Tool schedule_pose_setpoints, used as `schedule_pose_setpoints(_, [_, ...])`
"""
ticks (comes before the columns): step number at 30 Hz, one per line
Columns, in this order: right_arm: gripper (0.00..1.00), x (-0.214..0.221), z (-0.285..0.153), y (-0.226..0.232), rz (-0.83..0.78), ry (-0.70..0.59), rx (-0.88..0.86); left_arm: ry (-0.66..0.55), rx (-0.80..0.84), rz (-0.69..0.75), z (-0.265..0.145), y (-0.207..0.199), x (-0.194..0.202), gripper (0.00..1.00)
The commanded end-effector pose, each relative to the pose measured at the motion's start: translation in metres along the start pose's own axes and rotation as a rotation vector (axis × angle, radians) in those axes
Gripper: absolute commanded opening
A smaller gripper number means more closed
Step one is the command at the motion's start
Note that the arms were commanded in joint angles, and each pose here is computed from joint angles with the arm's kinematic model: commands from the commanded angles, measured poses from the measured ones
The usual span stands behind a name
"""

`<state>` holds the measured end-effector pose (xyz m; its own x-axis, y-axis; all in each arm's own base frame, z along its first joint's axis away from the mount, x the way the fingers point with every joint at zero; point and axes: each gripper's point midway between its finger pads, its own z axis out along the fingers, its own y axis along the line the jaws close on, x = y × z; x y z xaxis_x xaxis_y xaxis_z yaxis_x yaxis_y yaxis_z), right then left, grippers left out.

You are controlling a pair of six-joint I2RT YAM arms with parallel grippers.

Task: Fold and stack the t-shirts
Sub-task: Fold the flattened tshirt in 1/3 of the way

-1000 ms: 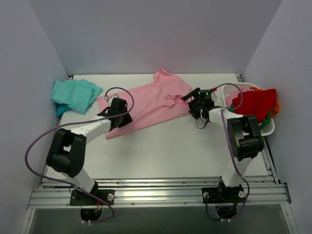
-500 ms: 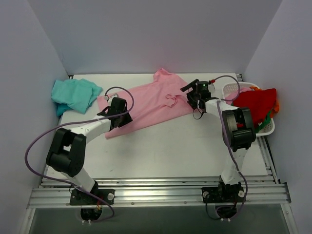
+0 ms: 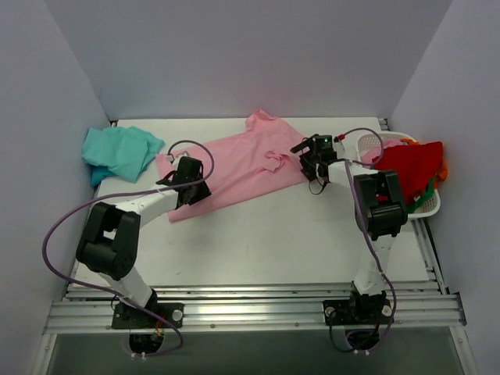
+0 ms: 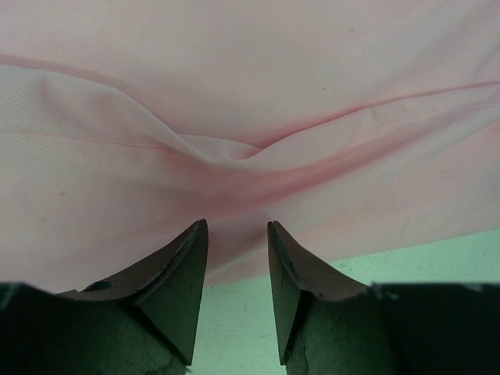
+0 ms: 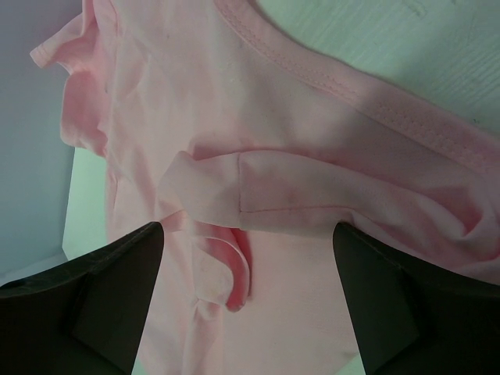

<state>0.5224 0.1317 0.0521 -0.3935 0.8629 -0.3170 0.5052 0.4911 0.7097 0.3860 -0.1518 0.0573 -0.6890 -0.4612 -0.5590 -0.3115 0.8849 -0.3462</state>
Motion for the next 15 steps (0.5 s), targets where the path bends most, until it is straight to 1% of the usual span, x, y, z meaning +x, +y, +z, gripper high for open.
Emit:
schedule_pose_setpoints(1, [0.85,-0.014,-0.022,0.015,0.017,-0.035,-0.038,-0.021,0.022,0.007,0.004,-0.003,-0.006,0.45])
schedule_pose_setpoints(3, [0.84,-0.010,-0.027,0.015,0.025,-0.032,-0.040,-0.018,0.023,0.008,0.005,-0.003,-0.004,0.46])
schedule_pose_setpoints(5, [0.84,-0.006,-0.035,0.025,0.019,-0.033,-0.061,-0.019,0.032,0.006,0.006,-0.006,-0.005,0.46])
schedule_pose_setpoints(7, [0.84,0.009,-0.039,0.036,0.000,-0.014,-0.079,-0.016,0.033,0.004,0.009,-0.008,-0.005,0.45])
schedule_pose_setpoints(13, [0.82,0.041,-0.035,0.059,-0.062,0.014,-0.099,-0.008,0.038,0.006,0.012,-0.010,-0.004,0.45])
schedule_pose_setpoints(15, [0.82,0.046,-0.031,0.059,-0.069,0.018,-0.093,-0.011,0.034,0.006,0.011,-0.010,-0.005,0.45])
